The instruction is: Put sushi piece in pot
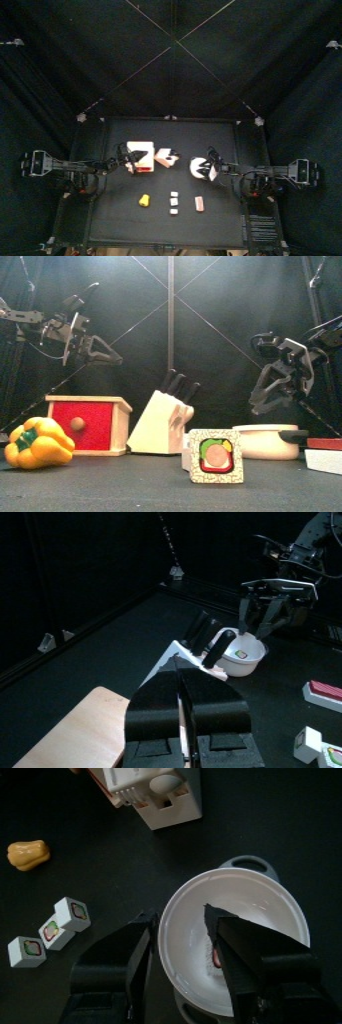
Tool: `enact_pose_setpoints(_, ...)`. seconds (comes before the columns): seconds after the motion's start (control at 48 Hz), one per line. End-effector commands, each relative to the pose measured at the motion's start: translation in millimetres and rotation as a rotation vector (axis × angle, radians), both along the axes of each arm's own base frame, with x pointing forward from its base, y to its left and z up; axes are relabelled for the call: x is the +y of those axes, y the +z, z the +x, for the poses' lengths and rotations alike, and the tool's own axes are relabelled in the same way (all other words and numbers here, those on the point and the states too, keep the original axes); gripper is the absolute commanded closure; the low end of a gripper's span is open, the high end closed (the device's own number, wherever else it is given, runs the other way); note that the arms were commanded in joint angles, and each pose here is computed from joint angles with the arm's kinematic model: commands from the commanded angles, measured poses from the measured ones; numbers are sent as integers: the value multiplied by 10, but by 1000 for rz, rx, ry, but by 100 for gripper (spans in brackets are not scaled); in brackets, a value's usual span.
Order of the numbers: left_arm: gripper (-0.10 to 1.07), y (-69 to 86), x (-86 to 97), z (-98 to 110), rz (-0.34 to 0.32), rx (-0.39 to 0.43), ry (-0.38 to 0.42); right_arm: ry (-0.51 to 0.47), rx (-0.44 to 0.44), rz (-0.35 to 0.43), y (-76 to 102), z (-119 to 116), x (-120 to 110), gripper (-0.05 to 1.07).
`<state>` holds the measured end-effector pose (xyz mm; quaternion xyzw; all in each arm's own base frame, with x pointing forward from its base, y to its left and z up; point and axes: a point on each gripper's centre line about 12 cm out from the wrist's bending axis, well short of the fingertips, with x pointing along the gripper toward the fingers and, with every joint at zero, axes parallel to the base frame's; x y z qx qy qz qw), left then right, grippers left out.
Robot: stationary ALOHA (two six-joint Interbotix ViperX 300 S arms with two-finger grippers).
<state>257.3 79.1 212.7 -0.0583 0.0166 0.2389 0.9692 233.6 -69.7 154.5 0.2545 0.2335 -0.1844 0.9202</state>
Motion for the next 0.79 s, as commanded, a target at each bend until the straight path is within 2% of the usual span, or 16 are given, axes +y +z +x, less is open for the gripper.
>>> enact_pose_setpoints(0.0,76,44,-1,23,6,-14,-3,-1,-31,-10,78,44,-20,23)
enact_pose_setpoints(0.771,76,44,2,22,6,-14,-1,1,-30,-12,89,54,-20,23)
